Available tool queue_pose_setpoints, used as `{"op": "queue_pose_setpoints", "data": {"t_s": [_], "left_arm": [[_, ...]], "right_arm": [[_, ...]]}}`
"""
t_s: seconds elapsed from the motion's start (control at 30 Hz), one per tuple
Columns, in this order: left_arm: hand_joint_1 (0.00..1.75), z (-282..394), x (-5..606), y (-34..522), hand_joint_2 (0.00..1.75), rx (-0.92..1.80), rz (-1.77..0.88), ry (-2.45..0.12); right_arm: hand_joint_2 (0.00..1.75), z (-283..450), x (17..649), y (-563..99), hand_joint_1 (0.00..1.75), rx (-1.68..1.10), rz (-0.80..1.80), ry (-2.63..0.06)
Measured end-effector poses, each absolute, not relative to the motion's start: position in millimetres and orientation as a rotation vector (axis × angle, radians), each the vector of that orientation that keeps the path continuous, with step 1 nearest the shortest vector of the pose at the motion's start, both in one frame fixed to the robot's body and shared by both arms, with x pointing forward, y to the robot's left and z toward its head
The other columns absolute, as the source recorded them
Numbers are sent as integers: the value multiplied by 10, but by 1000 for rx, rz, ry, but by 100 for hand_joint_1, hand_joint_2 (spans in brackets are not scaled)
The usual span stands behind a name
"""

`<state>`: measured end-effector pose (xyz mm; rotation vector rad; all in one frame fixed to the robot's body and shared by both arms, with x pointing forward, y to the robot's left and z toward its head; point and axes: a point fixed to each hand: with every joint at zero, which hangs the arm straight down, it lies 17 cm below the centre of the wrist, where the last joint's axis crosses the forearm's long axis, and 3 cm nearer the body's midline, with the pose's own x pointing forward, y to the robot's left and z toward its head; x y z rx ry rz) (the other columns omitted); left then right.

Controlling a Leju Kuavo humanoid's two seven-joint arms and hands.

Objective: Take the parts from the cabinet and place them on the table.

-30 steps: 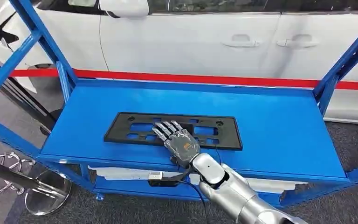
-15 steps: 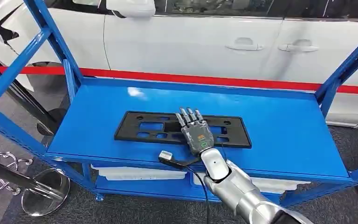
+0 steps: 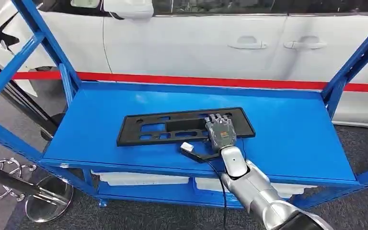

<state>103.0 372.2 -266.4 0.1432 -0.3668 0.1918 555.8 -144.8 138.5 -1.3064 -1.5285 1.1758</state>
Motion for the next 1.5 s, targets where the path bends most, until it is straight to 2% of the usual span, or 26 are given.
{"op": "queue_pose_setpoints", "data": {"t_s": [0.23,0.27,0.47,0.53,0.63,0.73,0.83,0.93,1.1,1.2,1.33,1.5], "left_arm": [[0,-2627,1107,3714,0,127,178,-417],[0,-2619,1122,3716,175,126,176,-427],[0,-2594,1171,3710,175,123,156,-461],[0,-2603,1147,3727,175,131,163,-450],[0,-2604,1134,3738,175,131,206,-448],[0,-2566,1197,3685,175,92,283,-492],[0,-2499,1271,3665,175,65,341,-564],[0,-2483,1217,3662,175,62,364,-589],[0,-2476,1225,3668,175,67,373,-597],[0,-2480,1231,3683,175,77,363,-594],[0,-2484,1230,3727,175,97,358,-590],[0,-2503,1210,3703,175,105,350,-577]], "right_arm": [[175,1288,5560,-1532,175,-1303,1192,-1501],[175,1273,5557,-1554,175,-1303,1192,-1499],[175,1214,5534,-1658,175,-1276,1163,-1508],[175,1168,5486,-1653,175,-1182,1108,-1553],[175,1258,5369,-1429,175,-769,906,-1746],[175,1872,5152,-1277,175,-290,568,-2005],[175,2394,4626,-1314,175,38,354,-2177],[175,3003,4140,-1404,175,273,256,-2332],[175,3516,3369,-1299,175,649,264,-2451],[175,3642,2966,-1089,175,864,364,-2442],[175,3477,2631,-845,175,964,529,-2381],[175,3103,2403,-687,175,957,686,-2287]]}}
